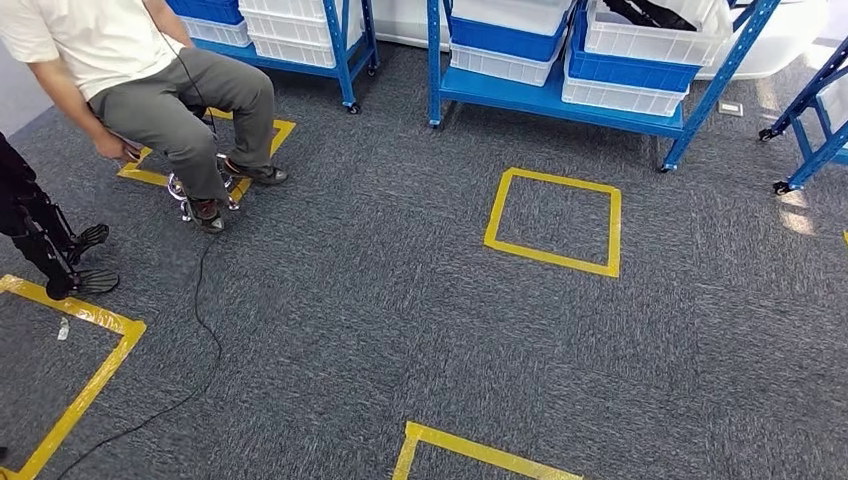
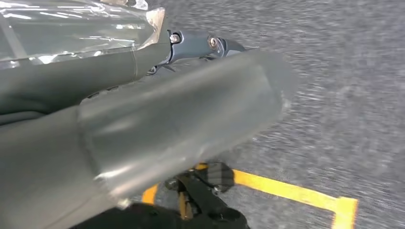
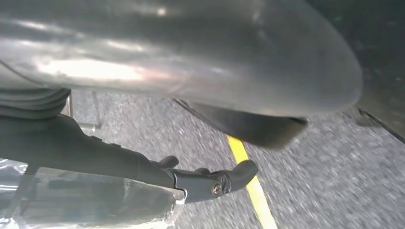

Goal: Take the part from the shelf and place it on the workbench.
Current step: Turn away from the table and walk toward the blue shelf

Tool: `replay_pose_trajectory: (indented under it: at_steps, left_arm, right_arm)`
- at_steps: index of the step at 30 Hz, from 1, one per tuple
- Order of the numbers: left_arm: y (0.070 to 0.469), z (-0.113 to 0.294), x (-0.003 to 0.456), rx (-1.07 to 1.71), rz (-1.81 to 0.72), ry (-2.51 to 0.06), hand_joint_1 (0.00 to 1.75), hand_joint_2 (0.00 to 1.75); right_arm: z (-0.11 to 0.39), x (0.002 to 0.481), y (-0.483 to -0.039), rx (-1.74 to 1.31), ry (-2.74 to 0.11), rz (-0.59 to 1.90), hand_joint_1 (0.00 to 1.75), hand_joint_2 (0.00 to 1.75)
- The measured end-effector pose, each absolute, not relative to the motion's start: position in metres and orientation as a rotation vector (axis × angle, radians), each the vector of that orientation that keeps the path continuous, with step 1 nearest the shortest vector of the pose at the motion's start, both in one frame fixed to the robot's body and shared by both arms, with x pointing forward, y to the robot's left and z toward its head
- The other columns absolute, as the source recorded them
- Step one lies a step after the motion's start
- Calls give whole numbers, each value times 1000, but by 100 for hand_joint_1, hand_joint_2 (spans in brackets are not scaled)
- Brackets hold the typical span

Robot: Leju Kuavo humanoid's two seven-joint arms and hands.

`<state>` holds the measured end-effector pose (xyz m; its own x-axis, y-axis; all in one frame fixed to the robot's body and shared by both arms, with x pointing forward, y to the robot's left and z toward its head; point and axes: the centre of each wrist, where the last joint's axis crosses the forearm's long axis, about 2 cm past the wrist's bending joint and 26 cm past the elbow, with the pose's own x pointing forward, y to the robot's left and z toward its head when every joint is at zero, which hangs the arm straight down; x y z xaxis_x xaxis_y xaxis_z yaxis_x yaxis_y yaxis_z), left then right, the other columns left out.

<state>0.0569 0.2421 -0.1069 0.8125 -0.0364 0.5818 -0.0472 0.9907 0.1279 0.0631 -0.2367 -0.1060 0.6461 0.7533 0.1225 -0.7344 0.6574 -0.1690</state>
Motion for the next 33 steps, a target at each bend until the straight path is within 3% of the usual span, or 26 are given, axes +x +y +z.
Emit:
replay_pose_trajectory:
  at_steps: [25,33]
  left_arm:
    - [251,-110,40,155,-4,-592,0,0]
    - [246,-108,53,156,-4,-619,0,0]
  right_arm:
    - [-108,46,-231,-87,-157,852,0,0]
    - [-106,62,-234,-117,-181,858,0,0]
